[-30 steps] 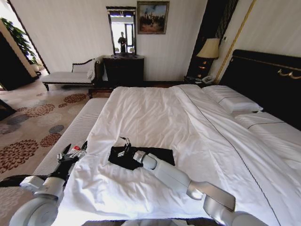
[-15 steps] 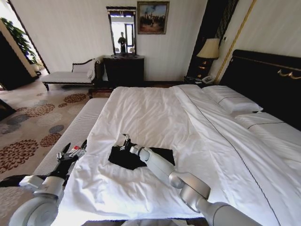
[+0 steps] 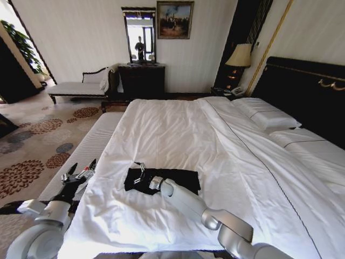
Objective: Fold the clothes on the bed.
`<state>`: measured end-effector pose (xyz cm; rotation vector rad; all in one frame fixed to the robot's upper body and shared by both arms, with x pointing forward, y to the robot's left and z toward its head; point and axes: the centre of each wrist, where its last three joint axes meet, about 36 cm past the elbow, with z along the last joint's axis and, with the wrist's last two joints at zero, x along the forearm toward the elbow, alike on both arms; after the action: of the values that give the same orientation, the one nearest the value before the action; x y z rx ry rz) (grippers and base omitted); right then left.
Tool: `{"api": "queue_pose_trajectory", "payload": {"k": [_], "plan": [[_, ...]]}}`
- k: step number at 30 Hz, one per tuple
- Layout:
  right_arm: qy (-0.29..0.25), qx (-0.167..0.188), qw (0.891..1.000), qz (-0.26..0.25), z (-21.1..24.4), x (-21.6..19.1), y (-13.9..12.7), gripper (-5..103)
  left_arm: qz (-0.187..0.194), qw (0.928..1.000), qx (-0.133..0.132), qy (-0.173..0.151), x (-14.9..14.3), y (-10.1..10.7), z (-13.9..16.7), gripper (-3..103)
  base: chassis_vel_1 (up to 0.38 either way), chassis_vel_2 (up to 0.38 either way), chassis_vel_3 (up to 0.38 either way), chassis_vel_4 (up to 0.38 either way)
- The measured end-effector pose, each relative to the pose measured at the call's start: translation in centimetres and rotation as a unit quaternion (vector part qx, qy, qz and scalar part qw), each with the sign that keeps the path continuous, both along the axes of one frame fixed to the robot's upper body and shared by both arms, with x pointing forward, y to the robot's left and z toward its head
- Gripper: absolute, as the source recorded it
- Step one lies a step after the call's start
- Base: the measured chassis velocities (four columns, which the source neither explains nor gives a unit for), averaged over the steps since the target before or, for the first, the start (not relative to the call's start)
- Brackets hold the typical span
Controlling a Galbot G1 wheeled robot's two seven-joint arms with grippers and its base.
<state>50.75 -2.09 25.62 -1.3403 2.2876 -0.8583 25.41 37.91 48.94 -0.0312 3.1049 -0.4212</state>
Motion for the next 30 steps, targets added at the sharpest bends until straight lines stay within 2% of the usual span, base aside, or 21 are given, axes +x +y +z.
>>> {"api": "queue_pose_trajectory", "payload": {"k": [5, 11, 16, 23, 30], "plan": [[0.008, 0.001, 1.000, -0.009, -0.1, -1.4, -1.6, 100, 0.000, 1.0000, 0.000, 0.000, 0.0, 0.1, -0.1, 100, 0.000, 0.000, 0.000, 0.000], [0.004, 0.008, 0.998, -0.069, 1.3, 2.9, -2.7, 100, -0.006, 1.0000, -0.002, 0.000, 0.2, -0.4, 0.0, 100, 0.000, 0.000, 0.000, 0.000], [0.006, -0.016, 0.996, -0.092, 0.7, 5.1, -3.3, 100, -0.011, 0.9999, 0.000, -0.002, 0.2, -0.9, 0.1, 100, 0.000, 0.000, 0.000, 0.000], [0.017, -0.040, 0.995, -0.086, -2.5, 3.0, -5.2, 100, -0.012, 0.9999, 0.003, 0.001, -0.1, -1.1, 0.0, 100, 0.000, 0.000, 0.000, 0.000], [-0.001, -0.023, 0.997, -0.075, -2.1, 0.9, -7.4, 100, -0.015, 0.9999, 0.003, -0.001, 0.1, -1.0, 0.2, 100, 0.000, 0.000, 0.000, 0.000]]}}
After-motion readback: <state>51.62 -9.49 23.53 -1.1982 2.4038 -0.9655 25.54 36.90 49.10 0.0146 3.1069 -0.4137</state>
